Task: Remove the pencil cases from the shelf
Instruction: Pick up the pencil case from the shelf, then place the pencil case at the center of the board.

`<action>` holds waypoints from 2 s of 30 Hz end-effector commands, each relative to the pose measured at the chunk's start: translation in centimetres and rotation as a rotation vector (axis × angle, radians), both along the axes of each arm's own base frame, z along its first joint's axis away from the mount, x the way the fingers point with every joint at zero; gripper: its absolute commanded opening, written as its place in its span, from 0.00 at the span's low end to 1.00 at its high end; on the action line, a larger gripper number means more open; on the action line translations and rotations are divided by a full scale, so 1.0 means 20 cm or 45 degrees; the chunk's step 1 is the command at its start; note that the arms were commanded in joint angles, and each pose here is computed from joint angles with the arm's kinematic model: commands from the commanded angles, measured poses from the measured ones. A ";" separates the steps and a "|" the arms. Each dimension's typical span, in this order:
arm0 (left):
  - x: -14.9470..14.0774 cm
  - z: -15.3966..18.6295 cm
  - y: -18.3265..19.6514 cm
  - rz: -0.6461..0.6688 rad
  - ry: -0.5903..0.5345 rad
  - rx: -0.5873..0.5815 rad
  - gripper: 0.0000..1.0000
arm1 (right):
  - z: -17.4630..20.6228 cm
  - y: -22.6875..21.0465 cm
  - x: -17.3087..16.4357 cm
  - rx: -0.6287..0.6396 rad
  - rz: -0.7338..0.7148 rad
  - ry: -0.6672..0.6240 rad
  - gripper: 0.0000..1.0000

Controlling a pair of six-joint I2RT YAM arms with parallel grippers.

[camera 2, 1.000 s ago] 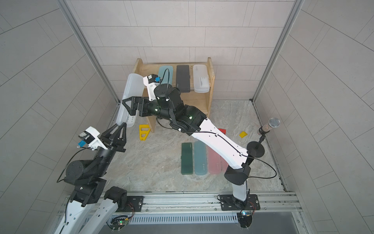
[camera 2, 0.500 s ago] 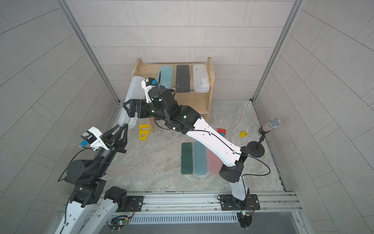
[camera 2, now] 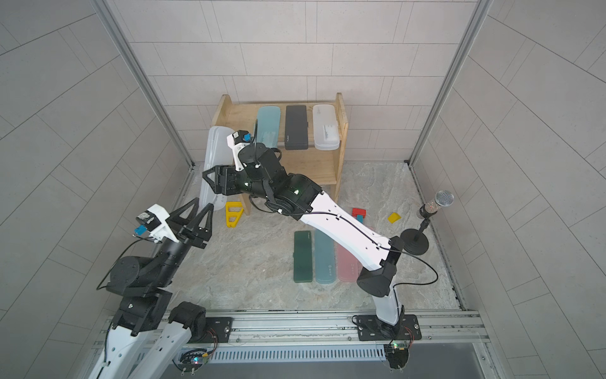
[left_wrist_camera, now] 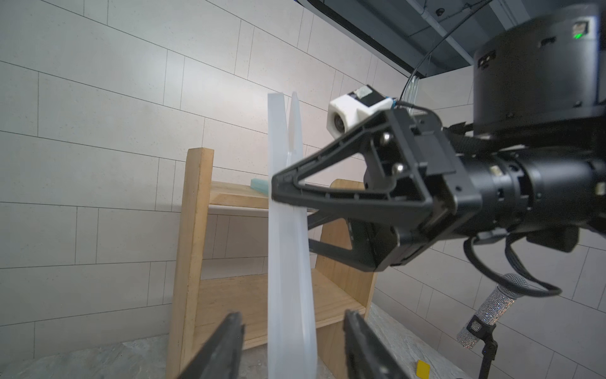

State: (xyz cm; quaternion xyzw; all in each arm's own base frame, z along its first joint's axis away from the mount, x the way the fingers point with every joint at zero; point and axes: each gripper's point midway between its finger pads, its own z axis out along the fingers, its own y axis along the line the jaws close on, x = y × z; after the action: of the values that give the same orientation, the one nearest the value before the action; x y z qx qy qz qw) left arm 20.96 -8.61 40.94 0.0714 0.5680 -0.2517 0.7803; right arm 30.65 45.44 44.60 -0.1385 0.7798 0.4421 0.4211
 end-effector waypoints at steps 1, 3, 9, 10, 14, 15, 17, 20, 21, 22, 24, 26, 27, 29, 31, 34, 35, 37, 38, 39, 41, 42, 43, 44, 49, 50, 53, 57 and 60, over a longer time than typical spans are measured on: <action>-0.01 0.10 0.09 0.104 -0.006 -0.084 1.00 | -0.03 -0.17 -0.04 -0.137 -0.017 -0.054 0.54; 0.03 0.08 0.12 0.170 0.050 -0.070 1.00 | -0.14 -0.28 -0.09 -0.256 -0.015 -0.024 0.54; 0.12 0.02 0.26 0.391 0.130 -0.108 1.00 | -0.64 -0.55 -0.27 -0.559 0.046 0.202 0.55; 0.14 0.01 0.26 0.405 0.141 -0.100 1.00 | -0.73 -0.58 -0.30 -0.610 0.042 0.252 0.56; 0.19 -0.02 0.25 0.413 0.185 -0.091 1.00 | -1.09 -0.72 -0.37 -0.754 -0.037 0.513 0.59; 0.19 -0.02 0.25 0.409 0.195 -0.102 1.00 | -1.16 -0.73 -0.38 -0.761 -0.057 0.566 0.59; 0.21 -0.05 0.24 0.397 0.216 -0.128 1.00 | -1.26 -0.70 -0.39 -0.751 -0.057 0.636 0.59; 0.23 -0.07 0.22 0.358 0.239 -0.151 1.00 | -1.39 -0.59 -0.36 -0.720 -0.020 0.709 0.59; 0.23 -0.08 0.21 0.351 0.252 -0.153 1.00 | -1.43 -0.56 -0.35 -0.722 -0.005 0.733 0.59; 0.24 -0.09 0.21 0.347 0.263 -0.153 1.00 | -1.46 -0.53 -0.34 -0.730 0.001 0.748 0.59; 0.23 -0.12 0.22 0.353 0.283 -0.149 1.00 | -1.55 -0.48 -0.30 -0.760 0.005 0.769 0.60; 0.21 -0.13 0.23 0.369 0.286 -0.151 1.00 | -1.63 -0.45 -0.28 -0.789 0.008 0.795 0.60; 0.20 -0.14 0.24 0.382 0.290 -0.153 1.00 | -1.67 -0.43 -0.27 -0.809 0.009 0.809 0.60; 0.19 -0.16 0.26 0.397 0.292 -0.148 1.00 | -1.72 -0.41 -0.25 -0.836 0.009 0.826 0.60; 0.18 -0.18 0.26 0.407 0.302 -0.128 1.00 | -1.78 -0.42 -0.24 -0.873 -0.005 0.847 0.61; 0.19 -0.21 0.25 0.404 0.329 -0.094 1.00 | -1.86 -0.43 -0.23 -0.919 -0.017 0.871 0.65; 0.20 -0.21 0.23 0.384 0.333 -0.087 1.00 | -1.88 -0.43 -0.23 -0.934 -0.023 0.880 0.67; 0.20 -0.22 0.20 0.345 0.327 -0.073 1.00 | -1.92 -0.45 -0.23 -0.960 -0.030 0.893 0.74; 0.20 -0.22 0.21 0.348 0.330 -0.085 1.00 | -1.93 -0.45 -0.23 -0.966 -0.034 0.897 0.78; 0.20 -0.23 0.22 0.356 0.337 -0.096 1.00 | -1.94 -0.46 -0.23 -0.970 -0.034 0.899 0.80; 0.20 -0.24 0.22 0.361 0.340 -0.091 1.00 | -1.94 -0.45 -0.23 -0.971 -0.035 0.897 0.83; 0.20 -0.25 0.22 0.365 0.342 -0.084 1.00 | -1.93 -0.45 -0.22 -0.972 -0.038 0.892 0.85; 0.20 -0.25 0.22 0.372 0.346 -0.075 1.00 | -1.92 -0.45 -0.21 -0.975 -0.041 0.883 0.87; 0.20 -0.26 0.23 0.381 0.350 -0.064 1.00 | -1.91 -0.45 -0.20 -0.981 -0.047 0.878 0.89; 0.19 -0.27 0.26 0.424 0.351 -0.041 1.00 | -1.84 -0.44 -0.17 -0.951 -0.057 0.848 0.95; 0.19 -0.27 0.26 0.426 0.353 -0.040 1.00 | -1.83 -0.44 -0.16 -0.950 -0.057 0.839 0.96; 0.20 -0.28 0.26 0.432 0.359 -0.044 1.00 | -1.80 -0.44 -0.15 -0.949 -0.053 0.824 0.97; 0.20 -0.29 0.27 0.454 0.370 -0.054 1.00 | -1.74 -0.38 -0.14 -0.882 -0.034 0.770 0.94; 0.21 -0.31 0.31 0.510 0.404 -0.075 1.00 | -1.74 -0.34 -0.14 -0.873 0.012 0.770 0.74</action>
State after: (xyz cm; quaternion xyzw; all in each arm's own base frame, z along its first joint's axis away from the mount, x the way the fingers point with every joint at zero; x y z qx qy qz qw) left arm 24.98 -3.16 35.49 -0.0871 0.6697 -0.1351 0.7251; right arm 27.70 37.76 8.03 -0.1201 0.9750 0.1649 0.0876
